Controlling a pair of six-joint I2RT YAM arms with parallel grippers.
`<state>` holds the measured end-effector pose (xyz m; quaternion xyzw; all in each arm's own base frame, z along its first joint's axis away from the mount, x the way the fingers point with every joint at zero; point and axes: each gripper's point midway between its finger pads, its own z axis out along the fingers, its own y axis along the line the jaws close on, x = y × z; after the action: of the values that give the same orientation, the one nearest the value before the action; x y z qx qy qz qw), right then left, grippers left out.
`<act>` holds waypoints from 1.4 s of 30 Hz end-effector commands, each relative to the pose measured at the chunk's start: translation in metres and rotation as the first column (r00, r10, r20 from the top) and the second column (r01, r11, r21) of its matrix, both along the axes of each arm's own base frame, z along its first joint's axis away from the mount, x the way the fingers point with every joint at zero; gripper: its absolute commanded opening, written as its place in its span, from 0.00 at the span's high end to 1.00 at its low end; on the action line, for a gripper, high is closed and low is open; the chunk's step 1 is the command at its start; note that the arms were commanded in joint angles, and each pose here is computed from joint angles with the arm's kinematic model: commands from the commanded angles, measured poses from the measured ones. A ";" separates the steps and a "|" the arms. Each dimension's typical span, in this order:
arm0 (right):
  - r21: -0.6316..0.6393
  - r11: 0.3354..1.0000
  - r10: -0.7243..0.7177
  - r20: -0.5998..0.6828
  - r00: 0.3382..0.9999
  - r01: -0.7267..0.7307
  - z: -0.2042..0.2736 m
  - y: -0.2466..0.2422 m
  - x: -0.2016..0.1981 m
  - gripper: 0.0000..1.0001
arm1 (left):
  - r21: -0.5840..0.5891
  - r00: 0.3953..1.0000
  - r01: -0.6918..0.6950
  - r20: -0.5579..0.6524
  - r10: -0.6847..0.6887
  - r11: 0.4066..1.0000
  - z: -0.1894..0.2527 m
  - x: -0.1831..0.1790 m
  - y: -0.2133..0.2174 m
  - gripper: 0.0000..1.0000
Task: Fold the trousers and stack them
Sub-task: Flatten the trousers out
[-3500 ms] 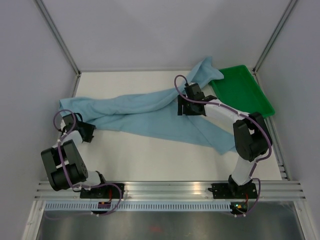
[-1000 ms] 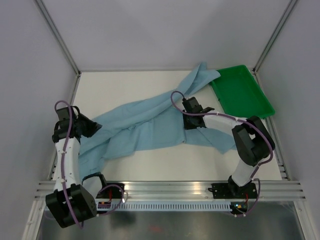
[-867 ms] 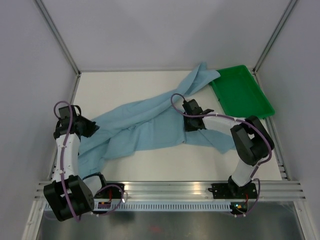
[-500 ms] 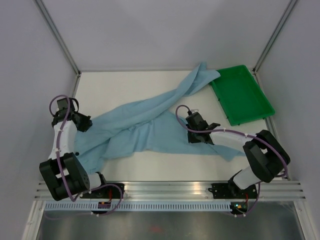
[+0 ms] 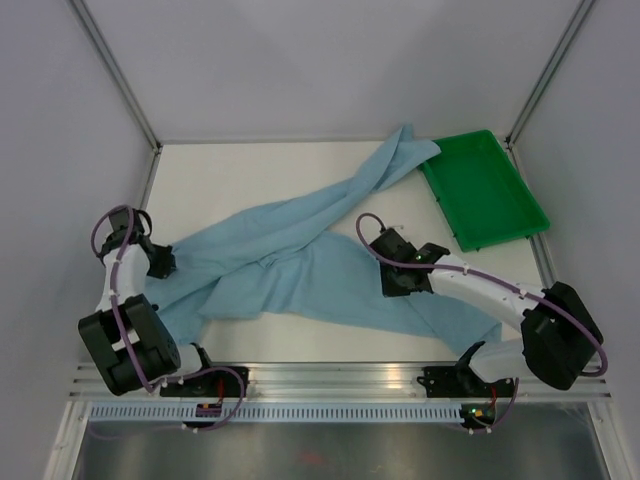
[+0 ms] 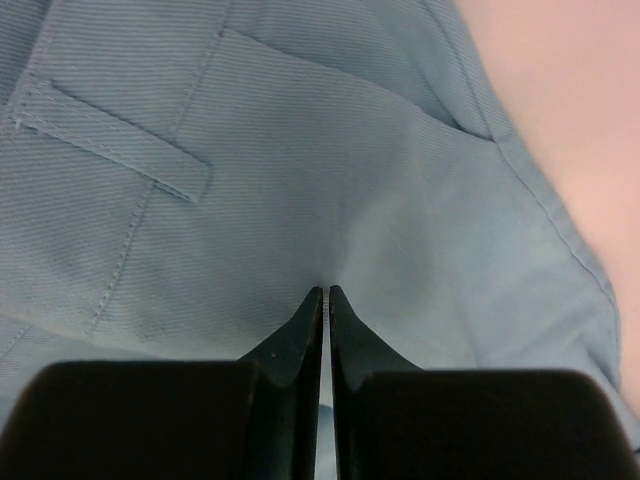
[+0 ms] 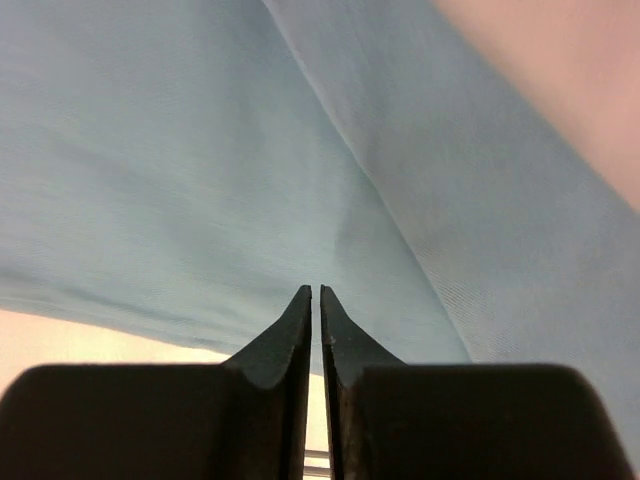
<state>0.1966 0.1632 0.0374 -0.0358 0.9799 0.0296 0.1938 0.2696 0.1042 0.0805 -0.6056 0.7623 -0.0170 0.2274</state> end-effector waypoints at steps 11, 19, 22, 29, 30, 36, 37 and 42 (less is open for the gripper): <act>0.059 0.996 0.044 0.279 0.959 -0.063 0.138 0.065 0.108 0.78 | -0.043 0.963 -0.269 -0.015 0.269 0.962 -0.044 0.024 0.031 0.98; 0.050 0.996 -0.086 0.245 0.966 0.076 0.113 0.041 0.136 0.76 | -0.003 0.978 -0.171 -0.118 0.169 0.985 -0.062 0.062 0.058 0.98; 0.084 0.982 -0.181 0.220 0.959 0.167 0.101 0.025 0.153 0.76 | 0.020 0.986 -0.095 -0.136 0.097 0.995 -0.058 0.086 0.073 0.98; 0.042 0.953 -0.302 0.230 0.925 0.301 0.084 -0.009 0.196 0.73 | -0.001 0.996 0.015 -0.093 -0.015 1.000 -0.065 0.134 0.074 0.98; 0.026 0.949 -0.312 0.225 0.923 0.314 0.080 -0.015 0.199 0.73 | -0.020 0.996 0.028 -0.083 -0.030 0.999 -0.068 0.140 0.071 0.98; 0.060 0.906 -0.421 0.239 0.875 0.419 0.074 -0.058 0.243 0.67 | -0.027 0.991 0.112 -0.072 -0.114 0.993 -0.070 0.178 0.067 0.98; 0.067 0.908 -0.417 0.250 0.874 0.414 0.077 -0.063 0.251 0.66 | -0.011 0.992 0.118 -0.048 -0.119 0.993 -0.062 0.189 0.070 0.98; 0.109 0.926 -0.377 0.332 0.865 0.362 0.091 -0.052 0.302 0.46 | -0.026 0.991 0.132 -0.026 -0.133 0.991 -0.066 0.204 0.069 0.98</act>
<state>0.4567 0.0922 0.0998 0.1726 0.9361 -0.0238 0.3056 0.4570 0.1775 0.0191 -0.5722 0.7947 -0.0119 0.2020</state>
